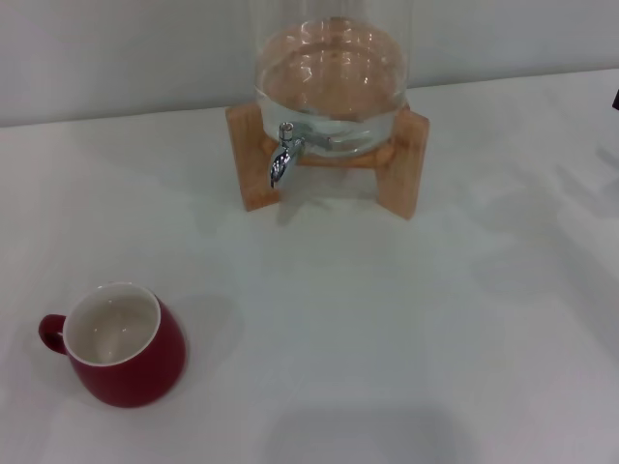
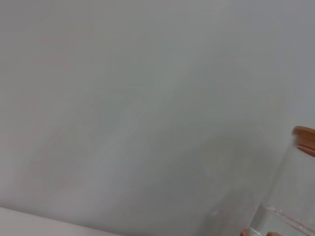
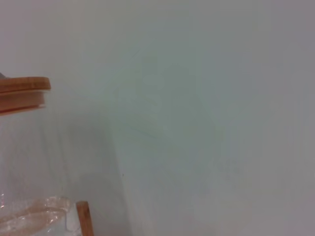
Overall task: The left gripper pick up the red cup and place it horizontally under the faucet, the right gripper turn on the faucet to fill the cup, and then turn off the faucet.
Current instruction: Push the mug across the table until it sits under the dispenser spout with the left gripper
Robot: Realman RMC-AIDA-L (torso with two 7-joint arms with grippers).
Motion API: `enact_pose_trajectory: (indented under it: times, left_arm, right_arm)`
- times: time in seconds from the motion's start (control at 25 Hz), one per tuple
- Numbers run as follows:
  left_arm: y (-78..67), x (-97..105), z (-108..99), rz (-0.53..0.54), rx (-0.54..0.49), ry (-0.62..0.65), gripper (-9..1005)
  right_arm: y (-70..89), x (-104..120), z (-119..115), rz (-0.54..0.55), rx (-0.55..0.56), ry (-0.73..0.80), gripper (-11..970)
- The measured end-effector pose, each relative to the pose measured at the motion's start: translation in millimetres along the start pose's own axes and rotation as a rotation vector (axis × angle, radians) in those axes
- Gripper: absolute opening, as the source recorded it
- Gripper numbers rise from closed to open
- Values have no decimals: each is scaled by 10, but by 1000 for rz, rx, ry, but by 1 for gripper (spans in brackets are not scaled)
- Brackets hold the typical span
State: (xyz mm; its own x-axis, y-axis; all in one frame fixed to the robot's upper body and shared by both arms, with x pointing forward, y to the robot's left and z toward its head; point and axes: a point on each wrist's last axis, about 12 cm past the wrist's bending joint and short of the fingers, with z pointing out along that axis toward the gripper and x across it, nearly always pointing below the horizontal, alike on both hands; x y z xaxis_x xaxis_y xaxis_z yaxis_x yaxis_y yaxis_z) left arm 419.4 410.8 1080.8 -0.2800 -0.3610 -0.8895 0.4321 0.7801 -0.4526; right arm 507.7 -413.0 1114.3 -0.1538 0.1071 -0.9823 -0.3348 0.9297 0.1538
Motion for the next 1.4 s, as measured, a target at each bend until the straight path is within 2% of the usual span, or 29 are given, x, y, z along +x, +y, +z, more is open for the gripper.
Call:
enact_pose_trajectory:
  times: [1.4]
  left_arm:
    - [34, 3, 9, 83, -31, -8, 876]
  right_arm:
    - [-3, -7, 6, 3, 3, -7, 795]
